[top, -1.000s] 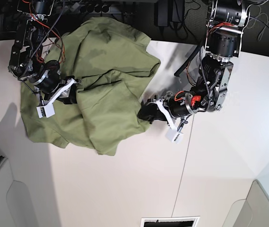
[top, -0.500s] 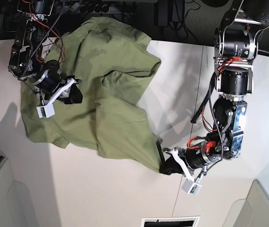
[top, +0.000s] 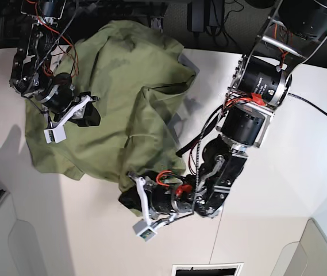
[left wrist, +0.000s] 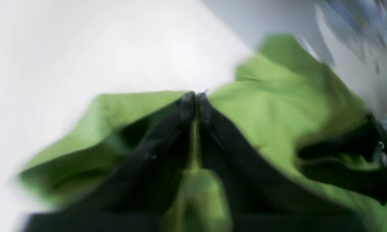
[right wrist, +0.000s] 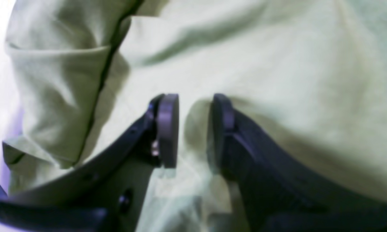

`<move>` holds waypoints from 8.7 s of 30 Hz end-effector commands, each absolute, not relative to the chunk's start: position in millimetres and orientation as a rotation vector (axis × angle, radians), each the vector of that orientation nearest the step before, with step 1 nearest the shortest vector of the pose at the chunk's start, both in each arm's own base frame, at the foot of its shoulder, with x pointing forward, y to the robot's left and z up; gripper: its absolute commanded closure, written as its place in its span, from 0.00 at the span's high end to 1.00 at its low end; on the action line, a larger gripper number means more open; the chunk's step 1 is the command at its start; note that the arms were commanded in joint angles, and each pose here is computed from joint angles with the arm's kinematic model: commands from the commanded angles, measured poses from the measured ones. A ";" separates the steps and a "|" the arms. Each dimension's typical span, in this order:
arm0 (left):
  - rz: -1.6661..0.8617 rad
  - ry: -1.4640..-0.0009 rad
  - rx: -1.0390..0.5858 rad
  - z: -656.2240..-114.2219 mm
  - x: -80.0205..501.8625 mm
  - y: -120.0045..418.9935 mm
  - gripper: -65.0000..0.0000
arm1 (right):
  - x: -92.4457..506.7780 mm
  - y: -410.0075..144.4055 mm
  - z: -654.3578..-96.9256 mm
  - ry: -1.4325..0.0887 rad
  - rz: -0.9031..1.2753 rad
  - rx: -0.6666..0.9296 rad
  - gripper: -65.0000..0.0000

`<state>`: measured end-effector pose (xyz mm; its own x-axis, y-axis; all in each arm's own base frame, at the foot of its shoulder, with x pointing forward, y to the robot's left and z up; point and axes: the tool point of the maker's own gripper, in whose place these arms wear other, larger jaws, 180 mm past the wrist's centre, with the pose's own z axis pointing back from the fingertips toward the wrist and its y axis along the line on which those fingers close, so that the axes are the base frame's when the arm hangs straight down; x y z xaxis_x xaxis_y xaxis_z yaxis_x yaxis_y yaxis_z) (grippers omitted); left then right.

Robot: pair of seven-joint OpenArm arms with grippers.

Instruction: Layout the t-shirt on the table in an organized manner, then fold the t-shirt properly

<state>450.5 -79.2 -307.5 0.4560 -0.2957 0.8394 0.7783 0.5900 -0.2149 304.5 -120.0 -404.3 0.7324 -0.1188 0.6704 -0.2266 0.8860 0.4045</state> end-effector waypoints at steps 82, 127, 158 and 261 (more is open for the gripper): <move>-0.833 -0.952 -0.564 -307.8 342.0 -176.0 0.29 | 275.6 -170.8 -420.5 -0.668 0.056 0.373 0.28; -0.709 -0.890 -0.519 -376.1 390.7 -141.7 0.42 | 279.0 -171.8 -410.4 -0.713 -0.022 0.446 0.28; -0.683 -1.046 -0.522 -271.5 434.4 -57.6 0.00 | 281.2 -174.1 -409.7 -0.726 -0.020 0.432 0.28; -0.059 -0.574 -0.418 -434.5 328.7 261.9 0.33 | 386.1 -226.8 -382.9 -0.798 0.011 0.332 0.00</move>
